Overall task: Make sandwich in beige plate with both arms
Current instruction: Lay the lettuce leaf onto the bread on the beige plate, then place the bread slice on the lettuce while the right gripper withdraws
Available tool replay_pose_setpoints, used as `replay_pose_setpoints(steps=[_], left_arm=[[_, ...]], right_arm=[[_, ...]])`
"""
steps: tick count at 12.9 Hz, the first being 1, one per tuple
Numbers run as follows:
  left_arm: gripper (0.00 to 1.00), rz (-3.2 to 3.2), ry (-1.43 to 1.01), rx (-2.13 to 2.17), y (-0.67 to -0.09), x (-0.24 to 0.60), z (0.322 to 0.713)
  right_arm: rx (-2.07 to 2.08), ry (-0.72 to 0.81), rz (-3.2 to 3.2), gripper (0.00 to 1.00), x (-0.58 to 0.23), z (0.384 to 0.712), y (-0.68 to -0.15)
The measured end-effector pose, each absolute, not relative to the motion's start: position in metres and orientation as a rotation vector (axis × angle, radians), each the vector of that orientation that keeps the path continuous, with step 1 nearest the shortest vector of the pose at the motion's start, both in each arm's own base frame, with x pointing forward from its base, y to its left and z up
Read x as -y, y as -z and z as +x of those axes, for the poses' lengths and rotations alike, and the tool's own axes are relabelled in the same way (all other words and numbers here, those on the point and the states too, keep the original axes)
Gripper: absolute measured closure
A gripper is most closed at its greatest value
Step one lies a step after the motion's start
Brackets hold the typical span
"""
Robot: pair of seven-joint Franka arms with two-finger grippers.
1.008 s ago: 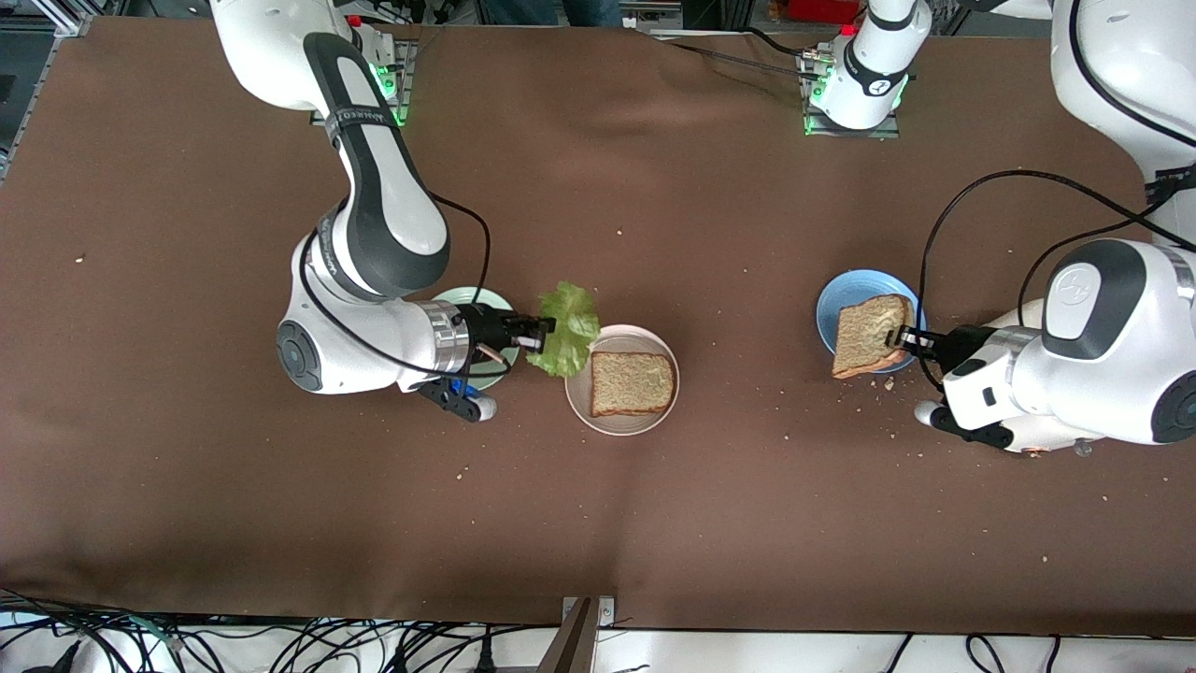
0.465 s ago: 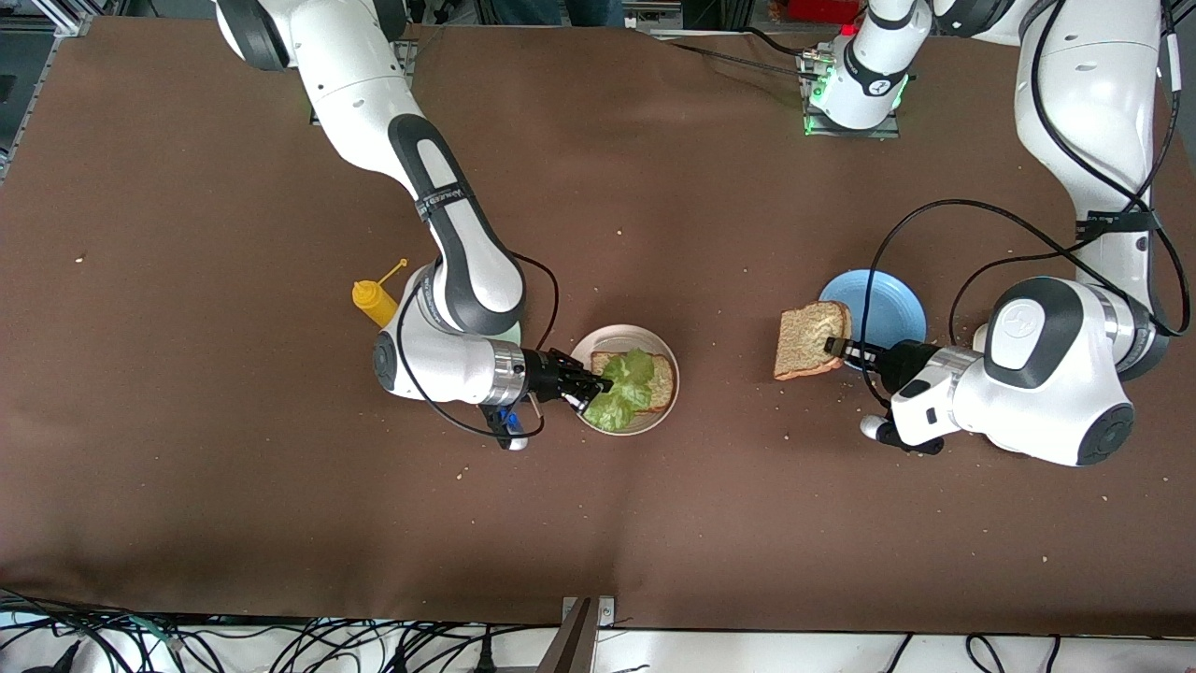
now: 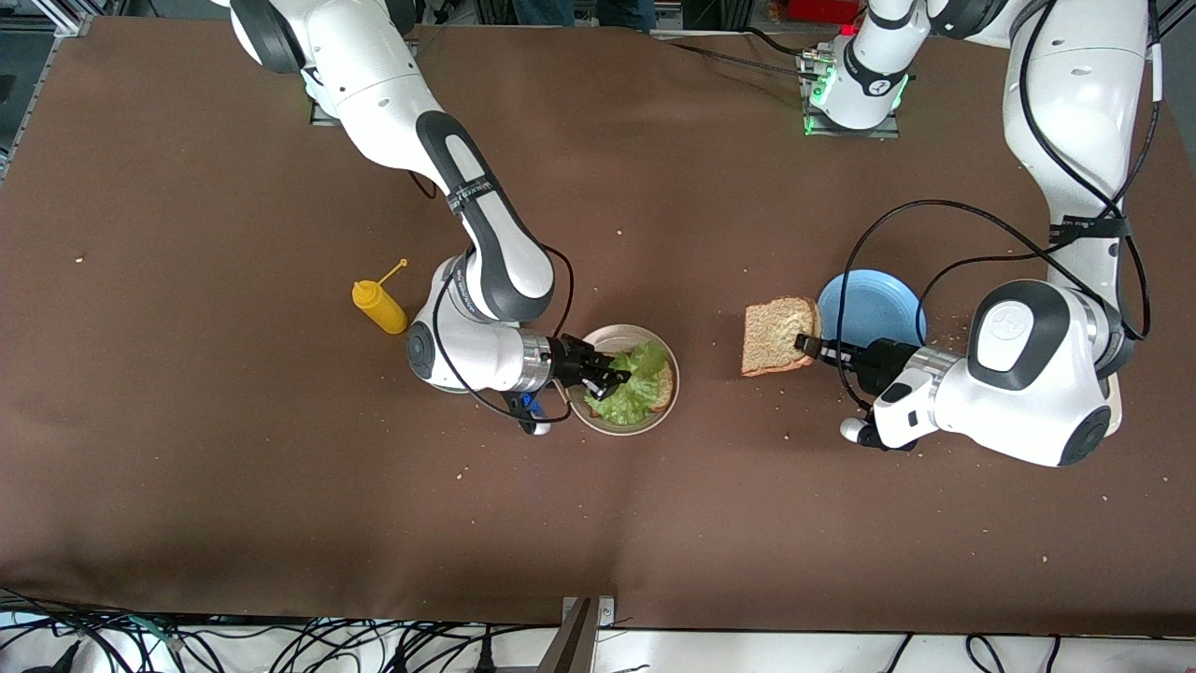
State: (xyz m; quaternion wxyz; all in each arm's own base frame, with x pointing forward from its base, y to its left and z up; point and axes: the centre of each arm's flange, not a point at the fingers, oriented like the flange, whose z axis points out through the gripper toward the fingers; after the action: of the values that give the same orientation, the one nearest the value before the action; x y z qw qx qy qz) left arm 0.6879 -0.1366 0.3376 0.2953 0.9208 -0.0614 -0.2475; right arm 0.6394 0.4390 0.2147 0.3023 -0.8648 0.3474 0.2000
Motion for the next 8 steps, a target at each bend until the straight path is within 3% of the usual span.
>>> replay_pose_setpoints(steps=[5, 8], left_arm=[[0.91, 2.434, 0.665, 0.075, -0.335, 0.193, 0.685], [0.91, 2.439, 0.645, 0.002, -0.329, 0.248, 0.68]], right_arm=[[-0.896, -0.514, -2.371, 0.02, -0.387, 0.667, -0.266], [-0.79, -0.489, -2.555, 0.0, -0.354, 0.67, -0.305]])
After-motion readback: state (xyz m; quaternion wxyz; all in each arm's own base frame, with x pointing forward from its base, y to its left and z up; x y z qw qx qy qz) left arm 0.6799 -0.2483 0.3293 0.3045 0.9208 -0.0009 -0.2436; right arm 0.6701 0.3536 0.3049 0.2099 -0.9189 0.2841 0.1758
